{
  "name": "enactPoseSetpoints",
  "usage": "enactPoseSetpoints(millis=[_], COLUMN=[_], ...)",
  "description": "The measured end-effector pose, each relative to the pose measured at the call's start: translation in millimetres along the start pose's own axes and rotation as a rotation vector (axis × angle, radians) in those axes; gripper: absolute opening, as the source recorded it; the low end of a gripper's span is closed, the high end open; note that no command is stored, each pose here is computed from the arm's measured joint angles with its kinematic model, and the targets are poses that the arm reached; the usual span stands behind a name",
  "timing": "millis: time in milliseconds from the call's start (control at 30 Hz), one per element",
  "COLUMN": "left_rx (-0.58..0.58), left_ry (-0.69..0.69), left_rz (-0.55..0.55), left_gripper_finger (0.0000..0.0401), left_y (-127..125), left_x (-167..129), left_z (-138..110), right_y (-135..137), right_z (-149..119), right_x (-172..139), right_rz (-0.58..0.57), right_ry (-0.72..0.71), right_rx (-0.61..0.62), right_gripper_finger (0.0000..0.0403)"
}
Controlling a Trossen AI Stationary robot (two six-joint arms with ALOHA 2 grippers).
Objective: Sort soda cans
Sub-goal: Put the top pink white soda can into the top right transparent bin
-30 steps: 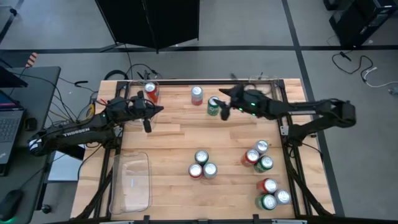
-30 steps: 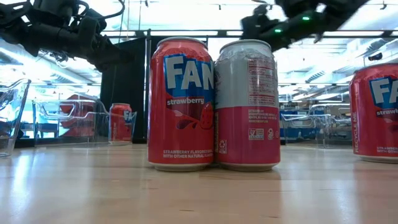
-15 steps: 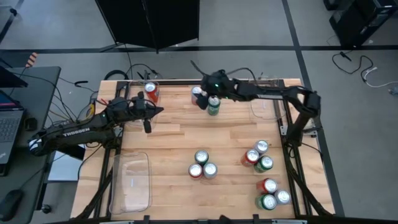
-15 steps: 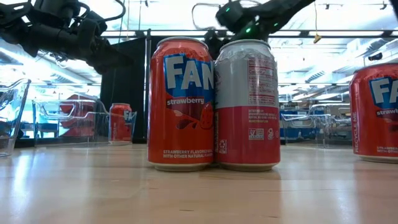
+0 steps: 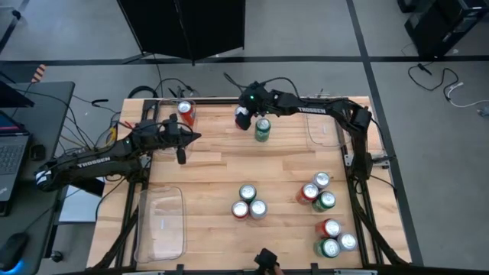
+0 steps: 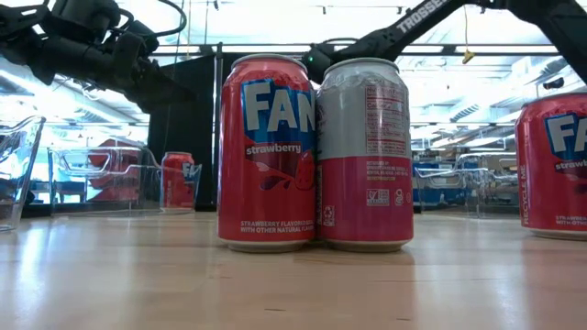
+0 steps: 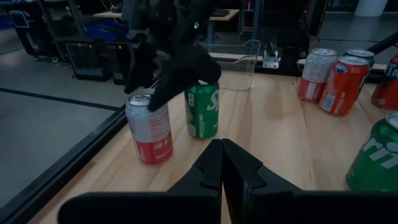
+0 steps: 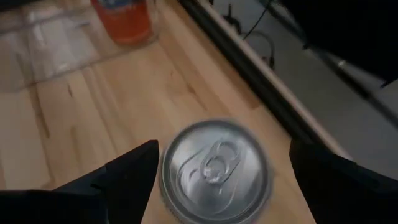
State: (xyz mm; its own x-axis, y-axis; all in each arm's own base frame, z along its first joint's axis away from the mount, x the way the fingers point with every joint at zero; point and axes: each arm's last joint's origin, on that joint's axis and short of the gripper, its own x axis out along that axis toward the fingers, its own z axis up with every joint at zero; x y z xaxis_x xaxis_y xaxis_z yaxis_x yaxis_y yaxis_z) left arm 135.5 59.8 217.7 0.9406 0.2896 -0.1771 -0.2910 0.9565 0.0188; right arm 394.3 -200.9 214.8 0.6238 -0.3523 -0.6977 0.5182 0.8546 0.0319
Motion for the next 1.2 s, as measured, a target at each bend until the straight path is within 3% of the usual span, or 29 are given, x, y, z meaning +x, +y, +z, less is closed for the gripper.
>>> enactPoseSetpoints(millis=[200, 433, 633, 733, 933, 1067, 1200], left_rx=[0.001, 0.0, 0.001, -0.001, -0.002, -0.006, -0.006], left_ry=[0.0, 0.011, 0.019, 0.019, 0.02, 0.023, 0.026], left_rz=[0.0, 0.0, 0.013, 0.023, 0.043, 0.042, 0.042], left_gripper_finger=[0.0008, 0.0008, 0.0008, 0.0008, 0.0008, 0.0008, 0.0008], left_y=[0, 0, 1, 1, 2, 2, 2], left_x=[0, 1, 3, 3, 3, 3, 3], left_z=[0, -1, -2, -2, -2, -2, -3], right_y=[-1, -1, -2, -1, -9, -20, -32], right_z=[-5, -6, 0, 14, 35, 35, 17], right_x=[4, 7, -2, -25, -101, -159, -203], right_rz=[0.006, 0.006, -0.016, -0.071, -0.179, -0.304, -0.438], right_ry=[0.034, 0.029, 0.047, 0.028, -0.028, -0.043, -0.039], right_rx=[-0.016, -0.014, -0.016, -0.008, 0.045, 0.106, 0.187], right_gripper_finger=[0.0339, 0.0275, 0.0275, 0.0275, 0.0275, 0.0275, 0.0275])
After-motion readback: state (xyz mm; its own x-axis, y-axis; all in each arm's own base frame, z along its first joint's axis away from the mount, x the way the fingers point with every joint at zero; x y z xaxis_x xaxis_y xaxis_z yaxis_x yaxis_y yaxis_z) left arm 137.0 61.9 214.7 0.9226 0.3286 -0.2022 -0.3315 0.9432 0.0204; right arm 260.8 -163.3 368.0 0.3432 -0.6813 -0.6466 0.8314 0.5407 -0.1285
